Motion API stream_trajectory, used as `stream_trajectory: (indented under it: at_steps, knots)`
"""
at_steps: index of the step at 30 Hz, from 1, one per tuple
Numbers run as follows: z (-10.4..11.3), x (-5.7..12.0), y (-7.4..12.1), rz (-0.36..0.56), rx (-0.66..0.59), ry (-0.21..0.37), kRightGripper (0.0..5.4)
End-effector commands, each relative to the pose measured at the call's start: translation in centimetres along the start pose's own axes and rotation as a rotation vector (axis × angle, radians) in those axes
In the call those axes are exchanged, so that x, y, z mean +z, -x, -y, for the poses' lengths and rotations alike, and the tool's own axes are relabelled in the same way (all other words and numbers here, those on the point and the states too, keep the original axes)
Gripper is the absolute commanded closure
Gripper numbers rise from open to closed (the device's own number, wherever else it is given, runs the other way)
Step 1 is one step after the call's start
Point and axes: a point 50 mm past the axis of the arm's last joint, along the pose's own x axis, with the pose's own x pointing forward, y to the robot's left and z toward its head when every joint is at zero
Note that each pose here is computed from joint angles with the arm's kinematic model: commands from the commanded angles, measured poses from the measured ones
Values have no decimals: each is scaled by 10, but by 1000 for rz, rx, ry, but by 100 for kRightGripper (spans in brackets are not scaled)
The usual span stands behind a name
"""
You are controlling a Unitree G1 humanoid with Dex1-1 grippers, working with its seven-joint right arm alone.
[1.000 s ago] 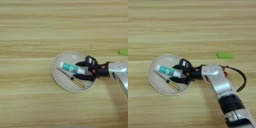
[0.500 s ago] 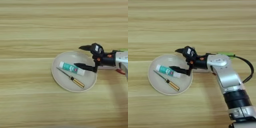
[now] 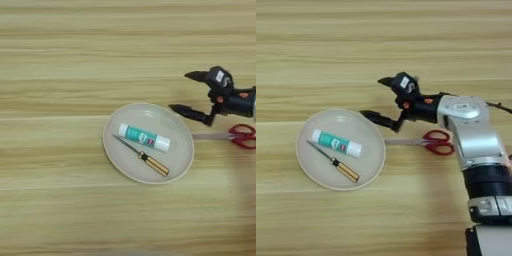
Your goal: Move the objects on the table
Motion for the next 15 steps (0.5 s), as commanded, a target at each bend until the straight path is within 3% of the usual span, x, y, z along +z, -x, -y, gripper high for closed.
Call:
stream_trajectory:
  at_steps: [1, 15]
  knots:
    - [32, 25, 21, 41, -126, 105, 5]
    - [66, -8, 54, -36, -297, -20, 5]
